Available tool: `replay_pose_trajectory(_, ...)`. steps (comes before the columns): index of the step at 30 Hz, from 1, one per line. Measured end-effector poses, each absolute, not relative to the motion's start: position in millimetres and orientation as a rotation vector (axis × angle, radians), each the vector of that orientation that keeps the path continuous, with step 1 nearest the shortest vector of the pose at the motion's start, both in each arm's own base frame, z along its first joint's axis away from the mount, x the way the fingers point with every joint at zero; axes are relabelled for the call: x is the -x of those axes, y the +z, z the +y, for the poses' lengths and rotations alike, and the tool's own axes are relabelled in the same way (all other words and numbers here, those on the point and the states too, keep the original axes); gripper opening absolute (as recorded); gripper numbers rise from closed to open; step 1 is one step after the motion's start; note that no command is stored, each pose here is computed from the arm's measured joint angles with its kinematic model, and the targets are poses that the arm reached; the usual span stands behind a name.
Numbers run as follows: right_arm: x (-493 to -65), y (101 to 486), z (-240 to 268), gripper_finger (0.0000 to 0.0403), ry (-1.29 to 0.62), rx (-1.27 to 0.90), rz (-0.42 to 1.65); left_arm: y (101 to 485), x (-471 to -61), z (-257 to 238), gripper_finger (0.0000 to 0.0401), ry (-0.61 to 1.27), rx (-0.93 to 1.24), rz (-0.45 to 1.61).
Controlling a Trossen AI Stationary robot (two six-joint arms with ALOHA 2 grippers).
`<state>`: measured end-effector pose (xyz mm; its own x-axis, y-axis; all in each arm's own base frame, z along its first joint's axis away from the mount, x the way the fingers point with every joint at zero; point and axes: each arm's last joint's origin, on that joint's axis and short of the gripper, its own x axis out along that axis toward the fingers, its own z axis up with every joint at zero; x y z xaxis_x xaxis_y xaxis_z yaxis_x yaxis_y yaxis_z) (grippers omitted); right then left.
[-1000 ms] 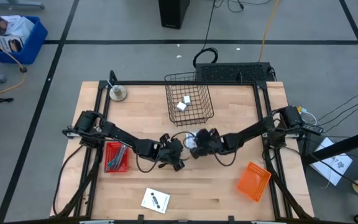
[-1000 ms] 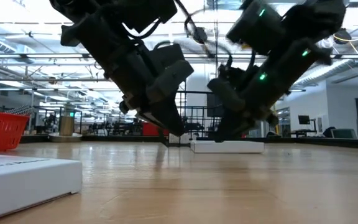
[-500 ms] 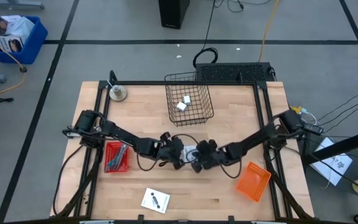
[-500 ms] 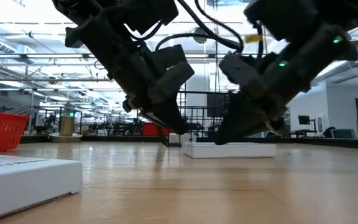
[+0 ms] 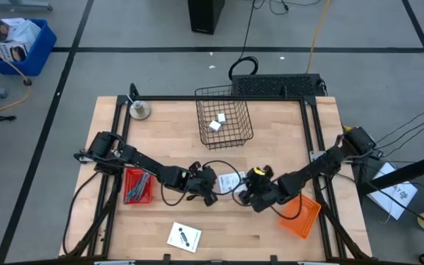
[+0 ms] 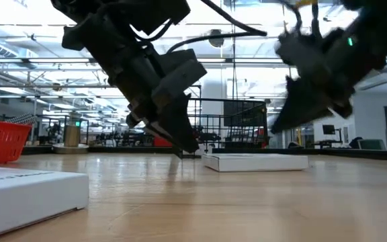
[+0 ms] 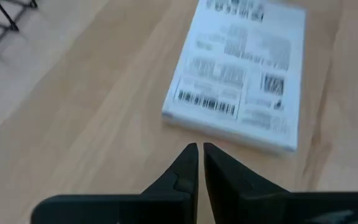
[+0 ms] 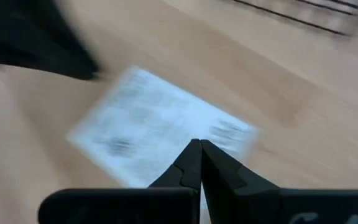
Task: Pick and place items into bin
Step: Put the right card reader box into the orange basket
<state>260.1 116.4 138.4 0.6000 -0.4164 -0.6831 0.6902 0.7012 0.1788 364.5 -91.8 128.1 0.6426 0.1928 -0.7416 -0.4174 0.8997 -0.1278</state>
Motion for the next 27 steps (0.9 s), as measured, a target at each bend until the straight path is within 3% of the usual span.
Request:
replay_pose_trajectory(10,-251,122,106,0.0,-0.794,-0.531,0.824,123,-366,-83,0.003,0.376,0.34,0.832)
replay_pose_trajectory(19,-266,109,107,0.0,-0.694,-0.522,0.832,105,-377,-75,0.003,0.314,0.416,0.828)
replay_pose_trajectory(27,-259,129,118,0.0,-0.604,-0.502,0.793,113,-385,-82,0.003,0.282,0.392,0.812)
